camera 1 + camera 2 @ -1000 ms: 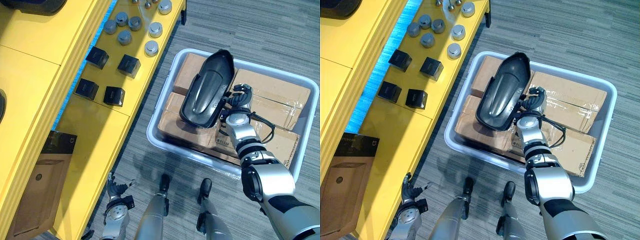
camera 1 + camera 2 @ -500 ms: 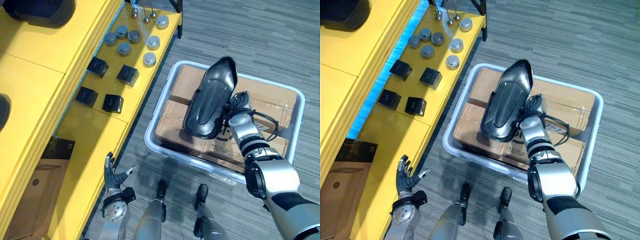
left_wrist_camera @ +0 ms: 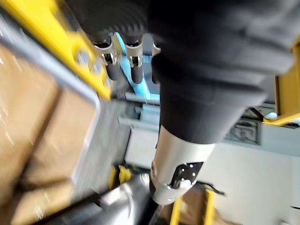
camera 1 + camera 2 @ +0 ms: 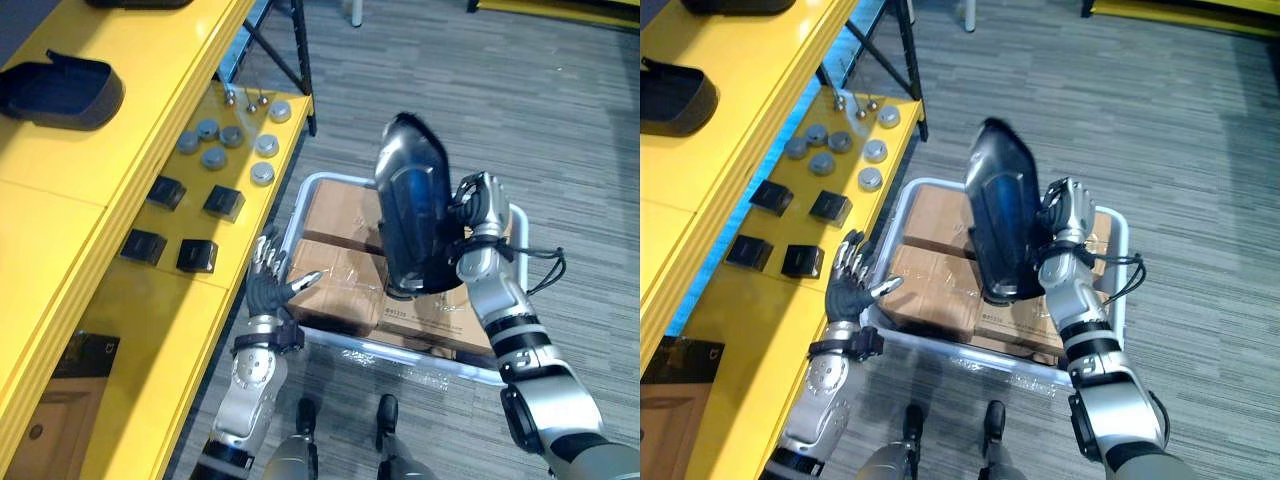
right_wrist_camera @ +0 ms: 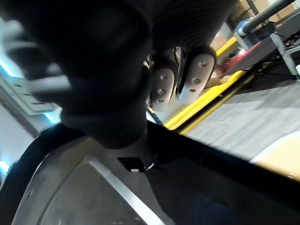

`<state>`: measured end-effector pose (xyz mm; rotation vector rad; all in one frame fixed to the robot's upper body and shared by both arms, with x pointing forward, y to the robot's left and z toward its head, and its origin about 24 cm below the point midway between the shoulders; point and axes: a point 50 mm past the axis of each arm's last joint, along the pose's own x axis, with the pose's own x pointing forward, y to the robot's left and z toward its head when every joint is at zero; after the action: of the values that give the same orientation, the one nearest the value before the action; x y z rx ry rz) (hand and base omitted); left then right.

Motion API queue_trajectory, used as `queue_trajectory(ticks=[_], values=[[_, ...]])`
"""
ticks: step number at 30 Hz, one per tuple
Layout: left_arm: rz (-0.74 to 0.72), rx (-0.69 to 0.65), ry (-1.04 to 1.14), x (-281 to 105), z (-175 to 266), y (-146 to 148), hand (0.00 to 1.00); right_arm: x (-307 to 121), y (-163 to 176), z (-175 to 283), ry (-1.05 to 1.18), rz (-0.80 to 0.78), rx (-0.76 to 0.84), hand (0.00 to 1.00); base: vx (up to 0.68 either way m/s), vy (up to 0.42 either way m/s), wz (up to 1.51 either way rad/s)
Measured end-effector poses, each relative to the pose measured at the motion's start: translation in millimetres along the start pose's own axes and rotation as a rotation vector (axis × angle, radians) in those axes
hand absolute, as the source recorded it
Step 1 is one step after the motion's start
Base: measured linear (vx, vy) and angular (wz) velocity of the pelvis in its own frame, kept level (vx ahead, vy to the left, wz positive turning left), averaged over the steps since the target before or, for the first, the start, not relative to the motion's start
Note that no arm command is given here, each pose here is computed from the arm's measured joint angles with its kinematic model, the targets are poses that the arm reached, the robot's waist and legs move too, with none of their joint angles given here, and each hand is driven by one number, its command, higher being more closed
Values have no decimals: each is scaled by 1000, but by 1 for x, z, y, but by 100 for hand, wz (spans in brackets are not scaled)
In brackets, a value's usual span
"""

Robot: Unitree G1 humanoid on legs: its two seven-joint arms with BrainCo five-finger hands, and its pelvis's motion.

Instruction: Walk over and take plastic housings, then place them on the shelf

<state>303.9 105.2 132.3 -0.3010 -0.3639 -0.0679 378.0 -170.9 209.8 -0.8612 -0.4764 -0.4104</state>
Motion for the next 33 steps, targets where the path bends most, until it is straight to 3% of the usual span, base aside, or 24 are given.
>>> queue_trajectory(ticks=[6, 12, 17, 23, 24, 33], values=[[-62, -152, 113, 5, -17, -18, 0, -41, 20, 29, -132, 38, 110, 100, 23, -3, 0], [-23, -107, 177, 3, -30, -8, 0, -70, 31, 33, -119, 68, 188, 100, -15, 9, -3], [17, -16, 324, -9, -60, -8, 0, -91, 40, 69, -240, 112, 302, 100, -29, 33, -3], [77, -101, 387, -12, -70, -7, 0, -102, 47, 65, -216, 150, 308, 100, -13, 21, 1], [87, -113, 391, -12, -70, -8, 100, -103, 48, 65, -217, 152, 308, 100, -12, 42, -1], [228, -390, 405, -11, -73, -13, 100, -113, 54, 65, -203, 171, 316, 100, 6, 39, -3]])
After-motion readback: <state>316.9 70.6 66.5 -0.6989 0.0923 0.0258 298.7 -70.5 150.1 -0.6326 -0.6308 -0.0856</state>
